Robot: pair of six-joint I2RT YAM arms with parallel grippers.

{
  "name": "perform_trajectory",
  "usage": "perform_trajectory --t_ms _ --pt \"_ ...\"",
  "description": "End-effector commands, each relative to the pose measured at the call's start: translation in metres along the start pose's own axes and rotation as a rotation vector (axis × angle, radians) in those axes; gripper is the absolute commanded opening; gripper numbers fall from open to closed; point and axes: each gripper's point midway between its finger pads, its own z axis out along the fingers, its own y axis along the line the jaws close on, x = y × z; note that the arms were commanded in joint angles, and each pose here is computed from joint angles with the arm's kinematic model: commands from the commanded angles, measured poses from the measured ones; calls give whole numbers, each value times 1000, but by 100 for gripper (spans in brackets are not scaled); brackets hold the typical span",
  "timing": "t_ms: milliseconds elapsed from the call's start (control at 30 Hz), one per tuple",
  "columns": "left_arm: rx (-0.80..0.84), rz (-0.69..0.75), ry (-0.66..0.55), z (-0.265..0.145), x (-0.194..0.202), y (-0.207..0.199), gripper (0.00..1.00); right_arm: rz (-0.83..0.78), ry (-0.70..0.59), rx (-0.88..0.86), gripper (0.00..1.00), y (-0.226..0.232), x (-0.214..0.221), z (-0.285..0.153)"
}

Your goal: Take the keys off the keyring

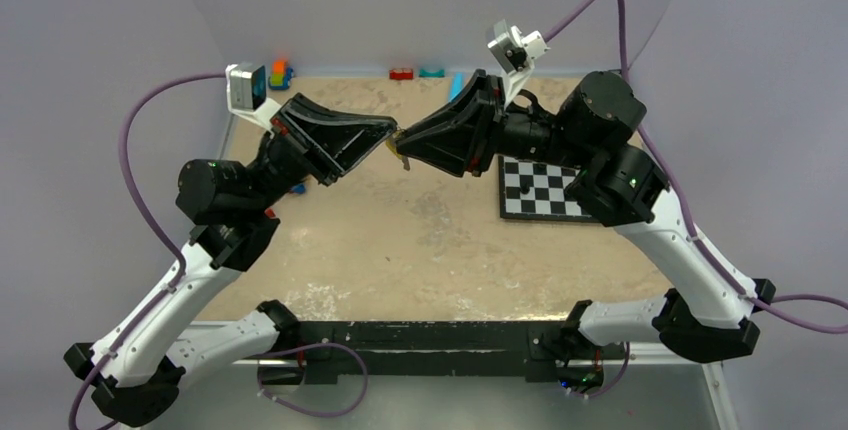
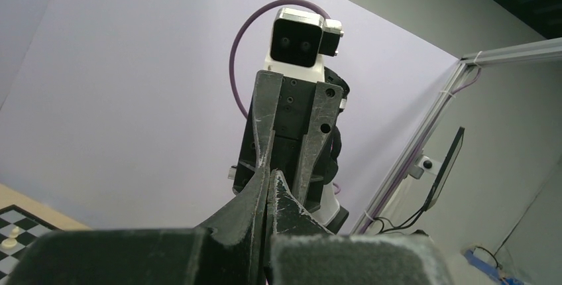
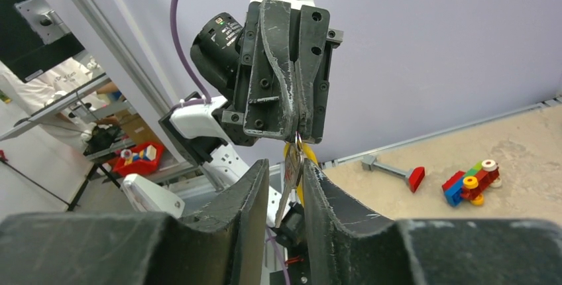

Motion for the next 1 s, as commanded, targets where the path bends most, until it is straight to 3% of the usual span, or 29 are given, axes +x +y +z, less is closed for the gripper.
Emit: perform_trajectory --t_ms 0,100,200,300,333,367,433,567,600,733,867,967 --pt "45 36 -22 1 -12 -18 0 -24 -49 -49 27 14 -17 -1" --pt "45 38 -24 1 -12 -19 0 -22 -52 -51 18 14 -17 0" --pt "42 40 -26 0 -12 -18 0 -22 -54 -50 1 14 -18 0" --pt "37 46 -26 -2 -12 -18 0 -22 -58 -45 0 13 -19 0" --pt "38 48 -21 -2 -12 -19 0 -61 -119 -74 0 40 -40 -27" --pt "35 51 -14 -2 -11 -19 0 -26 -65 -44 0 15 -21 -3" --pt "24 56 3 -3 -9 -18 2 -16 -54 -33 0 11 -18 0" --pt "-6 99 78 -9 1 -16 61 -8 -28 -21 0 11 -17 -1" --pt "-29 112 102 -13 4 -13 71 -6 -19 -19 0 11 -15 -2" --pt "-121 189 199 -33 13 -7 95 27 65 -14 0 5 0 -7" --pt "-199 323 308 -56 16 -6 89 41 142 23 0 -5 13 -16" --pt "-200 402 427 -70 23 -9 74 63 175 -6 0 -5 17 -23"
